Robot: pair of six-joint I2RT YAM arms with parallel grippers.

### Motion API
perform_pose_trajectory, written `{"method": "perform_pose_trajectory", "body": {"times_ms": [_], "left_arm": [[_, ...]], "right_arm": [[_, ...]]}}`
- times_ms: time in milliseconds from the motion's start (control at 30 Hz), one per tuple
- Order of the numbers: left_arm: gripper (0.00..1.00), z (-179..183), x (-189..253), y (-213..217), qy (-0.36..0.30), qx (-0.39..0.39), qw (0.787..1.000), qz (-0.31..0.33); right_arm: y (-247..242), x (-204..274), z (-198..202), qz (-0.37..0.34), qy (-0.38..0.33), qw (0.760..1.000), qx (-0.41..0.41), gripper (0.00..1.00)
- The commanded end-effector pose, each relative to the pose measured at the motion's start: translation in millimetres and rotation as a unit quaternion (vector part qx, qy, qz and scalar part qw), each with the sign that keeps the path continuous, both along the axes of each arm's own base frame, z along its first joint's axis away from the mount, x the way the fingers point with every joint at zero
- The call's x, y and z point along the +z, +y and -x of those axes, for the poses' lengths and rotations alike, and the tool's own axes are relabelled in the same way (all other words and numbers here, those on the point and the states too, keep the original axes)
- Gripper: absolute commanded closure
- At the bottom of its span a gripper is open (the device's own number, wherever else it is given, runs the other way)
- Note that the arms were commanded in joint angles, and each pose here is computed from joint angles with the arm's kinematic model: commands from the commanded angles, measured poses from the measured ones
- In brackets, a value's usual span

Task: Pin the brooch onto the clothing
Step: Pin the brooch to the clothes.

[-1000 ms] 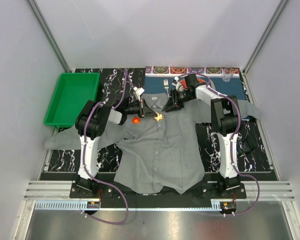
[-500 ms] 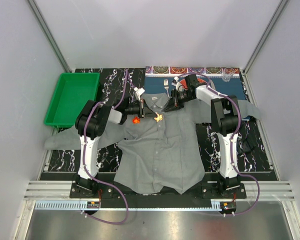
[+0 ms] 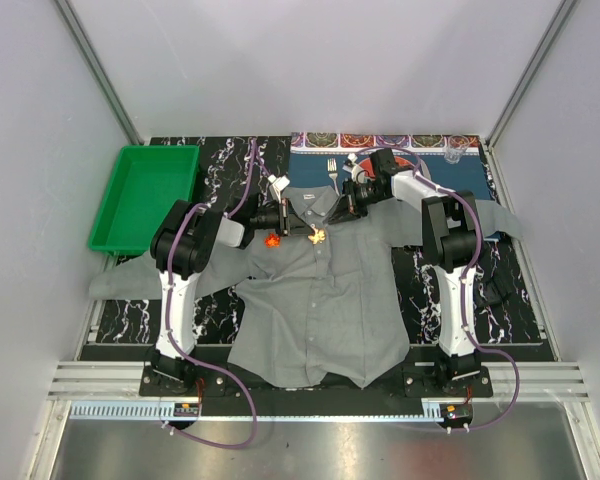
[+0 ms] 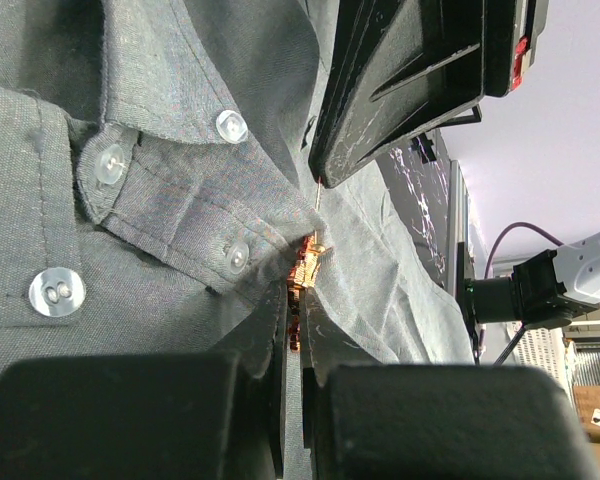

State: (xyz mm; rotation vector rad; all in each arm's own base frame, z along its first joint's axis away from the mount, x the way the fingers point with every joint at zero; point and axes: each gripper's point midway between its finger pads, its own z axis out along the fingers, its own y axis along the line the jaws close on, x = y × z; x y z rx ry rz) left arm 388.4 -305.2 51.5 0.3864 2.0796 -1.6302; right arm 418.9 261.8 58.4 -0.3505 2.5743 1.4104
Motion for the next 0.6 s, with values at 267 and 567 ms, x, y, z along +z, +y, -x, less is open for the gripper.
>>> {"method": "perform_pose_trajectory", "body": {"times_ms": [267,567], "left_arm": [[1.0,-12.0,23.5,-7.5,-0.056,-0.003,0.998,0.015],[1.0,-12.8,22.6,-7.9,-0.057,-0.005,0.998,0.015]], "right_arm": [[14.4,21.6,18.3,-0.024,-0.014,0.999,0.031,0.76],[17.6,16.8,14.4,-0.032,-0.003,0.999,0.031,0.58]]}}
